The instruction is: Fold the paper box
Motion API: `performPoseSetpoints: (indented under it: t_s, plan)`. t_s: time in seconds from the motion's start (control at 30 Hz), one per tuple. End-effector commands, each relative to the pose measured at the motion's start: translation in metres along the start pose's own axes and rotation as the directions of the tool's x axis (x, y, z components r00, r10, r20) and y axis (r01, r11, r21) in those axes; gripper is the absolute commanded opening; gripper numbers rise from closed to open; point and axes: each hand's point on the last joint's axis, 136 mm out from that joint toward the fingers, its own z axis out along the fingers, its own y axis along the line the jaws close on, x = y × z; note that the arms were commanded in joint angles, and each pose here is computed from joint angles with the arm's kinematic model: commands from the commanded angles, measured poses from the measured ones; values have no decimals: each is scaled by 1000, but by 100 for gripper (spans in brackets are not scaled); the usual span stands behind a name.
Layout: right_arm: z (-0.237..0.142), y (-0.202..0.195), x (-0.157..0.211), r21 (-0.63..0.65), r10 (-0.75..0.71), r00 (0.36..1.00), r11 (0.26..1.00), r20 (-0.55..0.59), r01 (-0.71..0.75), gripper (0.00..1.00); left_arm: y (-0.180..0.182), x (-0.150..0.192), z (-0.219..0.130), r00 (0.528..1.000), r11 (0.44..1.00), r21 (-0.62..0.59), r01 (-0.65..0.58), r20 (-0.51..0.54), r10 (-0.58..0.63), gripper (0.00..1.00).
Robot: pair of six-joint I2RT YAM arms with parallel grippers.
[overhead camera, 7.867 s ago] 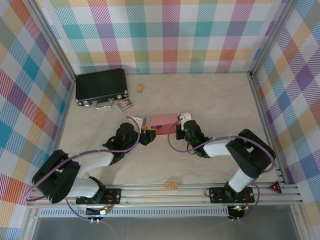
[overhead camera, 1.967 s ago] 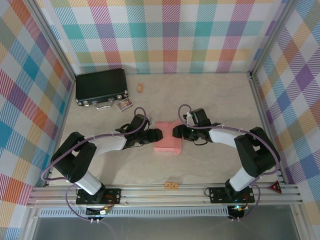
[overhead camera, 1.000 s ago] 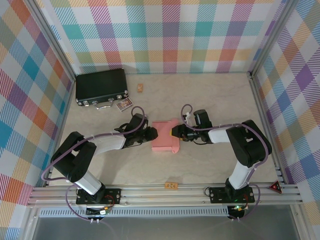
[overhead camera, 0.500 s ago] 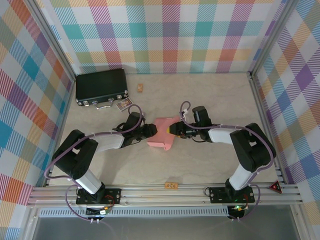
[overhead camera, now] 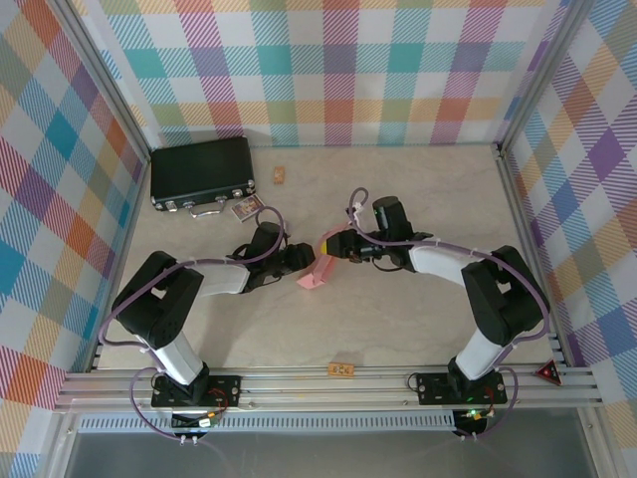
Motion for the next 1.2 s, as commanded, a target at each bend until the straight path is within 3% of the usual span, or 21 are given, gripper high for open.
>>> performPoseSetpoints:
  t_s: [0.0,0.43,0.7,0.9,1.17]
  plan:
    - [1,4,-9,28,-36,999,999,3,36,44,9,14,5,998,1000,-8,14,-68,-15,47]
    - [5,15,-36,52,-65,998,997,2,65,46,24,-8,-2,999,996,-73,43,-11,-44,48]
    - [-19,21,-48,181,-124,990,978,74,109,46,20,-19,-6,999,997,-74,40,2,-40,49]
    - [-34,-10,-39,332,-71,991,943,116,29,44,9,-23,-7,1000,999,-36,29,-3,-29,49]
    - [-14,-16,-14,229,12,999,973,40,-21,42,-7,-24,-8,1000,1000,25,7,-27,-6,48]
